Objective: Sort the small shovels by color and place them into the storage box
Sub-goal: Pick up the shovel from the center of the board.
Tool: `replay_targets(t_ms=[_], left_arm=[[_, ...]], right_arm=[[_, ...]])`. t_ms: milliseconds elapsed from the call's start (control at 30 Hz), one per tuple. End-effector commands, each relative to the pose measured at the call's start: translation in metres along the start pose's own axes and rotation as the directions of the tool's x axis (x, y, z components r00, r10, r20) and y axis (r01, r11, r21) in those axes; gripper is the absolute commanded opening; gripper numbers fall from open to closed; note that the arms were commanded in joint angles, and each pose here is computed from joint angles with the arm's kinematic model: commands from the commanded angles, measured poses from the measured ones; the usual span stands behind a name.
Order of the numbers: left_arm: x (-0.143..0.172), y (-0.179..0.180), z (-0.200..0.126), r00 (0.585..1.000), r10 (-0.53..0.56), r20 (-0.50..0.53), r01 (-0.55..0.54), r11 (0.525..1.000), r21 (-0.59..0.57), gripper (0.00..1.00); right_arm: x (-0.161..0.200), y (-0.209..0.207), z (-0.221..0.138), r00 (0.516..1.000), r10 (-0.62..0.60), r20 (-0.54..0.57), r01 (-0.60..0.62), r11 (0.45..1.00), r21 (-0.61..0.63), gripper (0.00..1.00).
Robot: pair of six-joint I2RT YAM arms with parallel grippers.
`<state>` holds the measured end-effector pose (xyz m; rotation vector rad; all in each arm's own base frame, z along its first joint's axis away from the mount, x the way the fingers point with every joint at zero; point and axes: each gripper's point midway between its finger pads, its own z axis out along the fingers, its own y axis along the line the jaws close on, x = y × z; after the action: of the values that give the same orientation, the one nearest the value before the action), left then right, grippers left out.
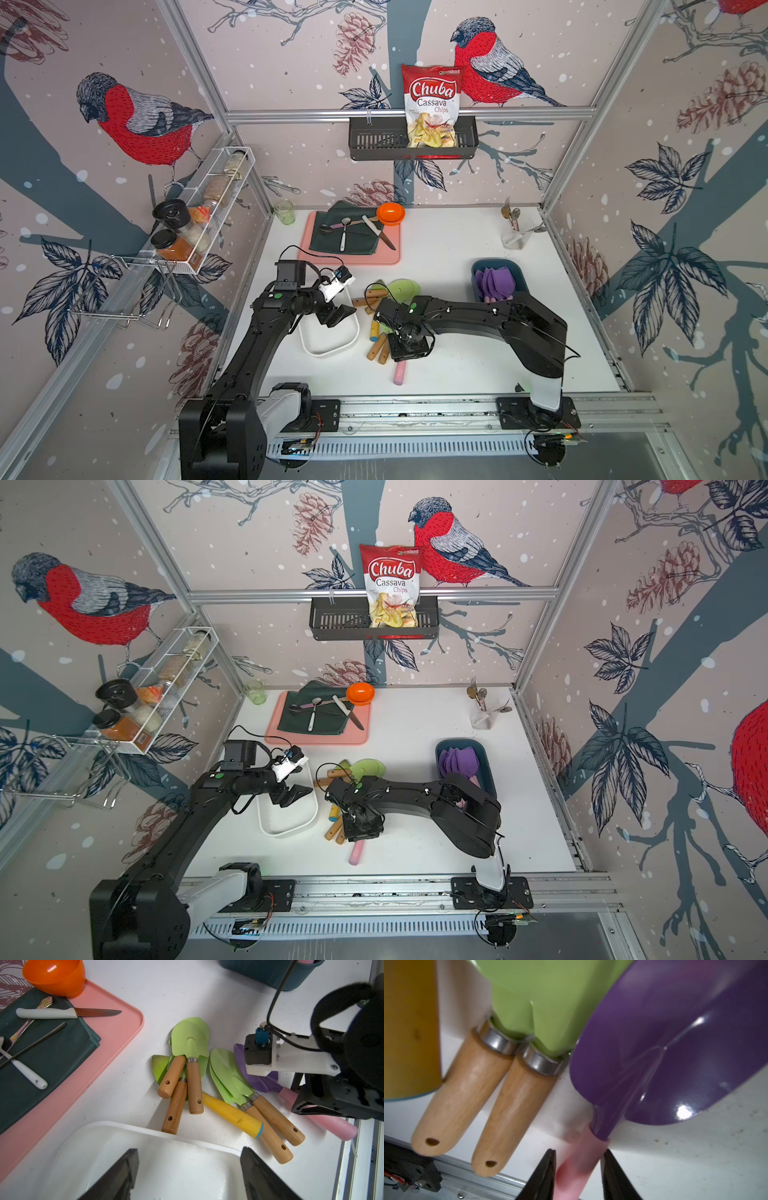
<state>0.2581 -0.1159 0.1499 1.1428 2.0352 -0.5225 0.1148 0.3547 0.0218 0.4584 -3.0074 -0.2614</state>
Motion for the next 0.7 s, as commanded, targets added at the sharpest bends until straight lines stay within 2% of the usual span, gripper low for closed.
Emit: replay_targets(t_ms=[0, 300, 567, 667], left_arm=[[-0.01, 0.001, -0.002, 0.999, -0.011, 0.045, 0.01, 1.0, 0.011, 0.8], [-0.015, 0.006, -0.002, 0.998, -0.028, 0.052, 0.027, 1.0, 0.012, 0.79], [-0.035, 0.013, 0.0, 0.99, -0.084, 0.113, 0.078, 0.995, 0.055, 0.78], [-0.047, 0.015, 0.003, 0.984, -0.107, 0.143, 0.095, 0.991, 0.091, 0.77]], right_arm=[[0.0, -0.02, 0.005, 1.0, 0.029, -0.009, -0.028, 0.997, 0.073, 0.4], [0.003, -0.053, 0.013, 0.998, 0.068, -0.003, -0.067, 0.991, 0.113, 0.13], [-0.011, -0.078, -0.015, 0.99, 0.11, 0.093, -0.12, 0.988, 0.101, 0.07], [-0.029, -0.074, -0.037, 0.987, 0.047, 0.157, -0.054, 0.998, 0.042, 0.07]])
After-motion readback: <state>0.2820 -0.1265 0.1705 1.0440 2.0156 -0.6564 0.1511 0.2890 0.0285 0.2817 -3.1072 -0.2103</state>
